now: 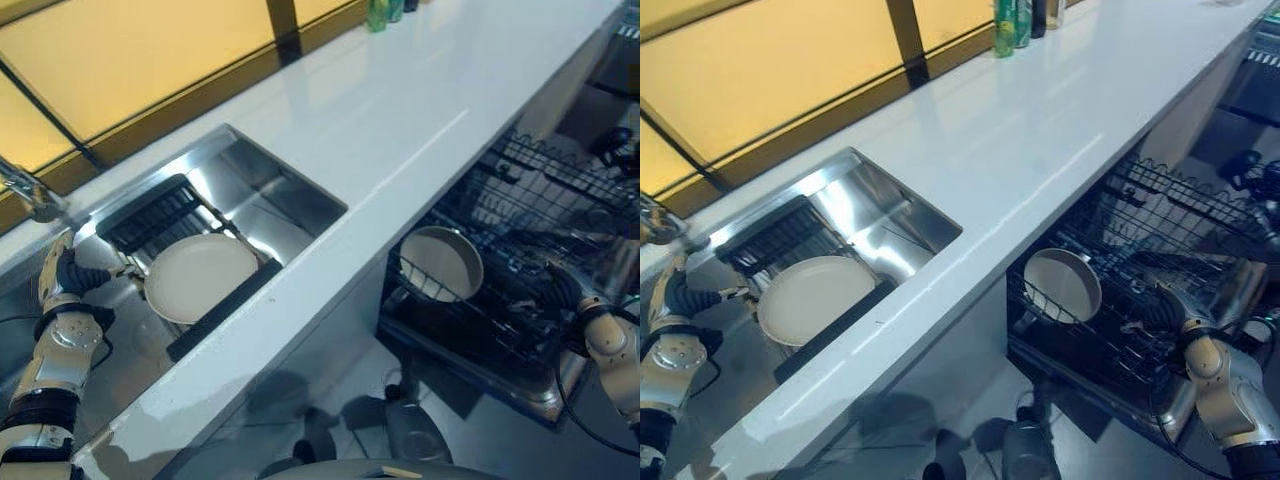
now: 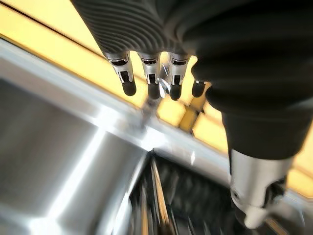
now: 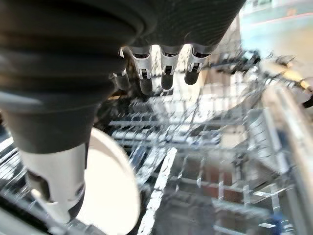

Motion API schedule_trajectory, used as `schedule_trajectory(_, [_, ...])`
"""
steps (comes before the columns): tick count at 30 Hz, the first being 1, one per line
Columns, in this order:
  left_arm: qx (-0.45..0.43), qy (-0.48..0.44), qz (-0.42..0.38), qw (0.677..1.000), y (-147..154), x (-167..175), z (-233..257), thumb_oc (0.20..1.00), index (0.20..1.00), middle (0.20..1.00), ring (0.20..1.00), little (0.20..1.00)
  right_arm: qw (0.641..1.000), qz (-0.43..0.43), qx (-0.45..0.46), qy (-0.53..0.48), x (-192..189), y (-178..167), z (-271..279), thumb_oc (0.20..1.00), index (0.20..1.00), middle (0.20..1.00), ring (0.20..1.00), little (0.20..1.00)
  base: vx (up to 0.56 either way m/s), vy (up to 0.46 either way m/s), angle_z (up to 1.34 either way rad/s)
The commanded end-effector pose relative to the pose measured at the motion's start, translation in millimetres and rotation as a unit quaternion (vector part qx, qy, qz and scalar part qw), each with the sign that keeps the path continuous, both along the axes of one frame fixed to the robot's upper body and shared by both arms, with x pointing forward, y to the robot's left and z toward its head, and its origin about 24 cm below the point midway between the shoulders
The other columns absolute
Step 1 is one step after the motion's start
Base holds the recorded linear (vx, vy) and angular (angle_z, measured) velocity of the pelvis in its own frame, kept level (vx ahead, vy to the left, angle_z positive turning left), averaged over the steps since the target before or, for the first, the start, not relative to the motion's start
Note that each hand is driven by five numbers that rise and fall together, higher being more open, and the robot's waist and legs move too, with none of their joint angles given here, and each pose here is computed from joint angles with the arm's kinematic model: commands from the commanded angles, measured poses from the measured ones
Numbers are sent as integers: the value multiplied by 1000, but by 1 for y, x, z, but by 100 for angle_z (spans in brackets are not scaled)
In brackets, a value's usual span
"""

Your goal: Pick up plates and place into dishwasher.

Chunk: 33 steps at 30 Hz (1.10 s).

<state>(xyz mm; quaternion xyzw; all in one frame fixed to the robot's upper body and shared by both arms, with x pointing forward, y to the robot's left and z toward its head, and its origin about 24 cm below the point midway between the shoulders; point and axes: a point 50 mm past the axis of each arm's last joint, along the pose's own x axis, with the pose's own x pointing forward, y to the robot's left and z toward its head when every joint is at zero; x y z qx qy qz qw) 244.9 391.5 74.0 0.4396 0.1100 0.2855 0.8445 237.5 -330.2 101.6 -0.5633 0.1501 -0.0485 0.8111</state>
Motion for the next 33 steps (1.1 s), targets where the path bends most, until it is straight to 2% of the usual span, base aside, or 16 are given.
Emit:
schedule_trajectory(1, [41, -27, 11, 999, 15, 1, 27, 1000, 1000, 1000, 1000, 1000, 998, 37, -16, -53, 2, 6, 27, 1000, 1000, 1000, 1000, 1000, 51, 129, -22])
schedule_trajectory(8, [65, -34, -17, 997, 20, 7, 51, 1000, 1000, 1000, 1000, 1000, 997, 50, 3, -58, 1, 10, 23, 1000, 1000, 1000, 1000, 1000, -14, 83, -13])
schedule_trajectory(11, [70, -3, -19, 997, 23, 6, 52, 1000, 1000, 1000, 1000, 1000, 997, 55, 5, -60, 3, 13, 27, 1000, 1000, 1000, 1000, 1000, 15, 96, -7])
schedule_trajectory(22, [-40, 111, -8, 993, 33, 5, 21, 1000, 1000, 1000, 1000, 1000, 995, 66, -26, -75, 15, 12, 53, 1000, 1000, 1000, 1000, 1000, -26, 161, -2])
schedule_trajectory(33, [-83, 117, 29, 989, 43, 1, 15, 1000, 1000, 1000, 1000, 1000, 992, 73, -41, -93, 18, 14, 66, 1000, 1000, 1000, 1000, 1000, -3, 89, -3])
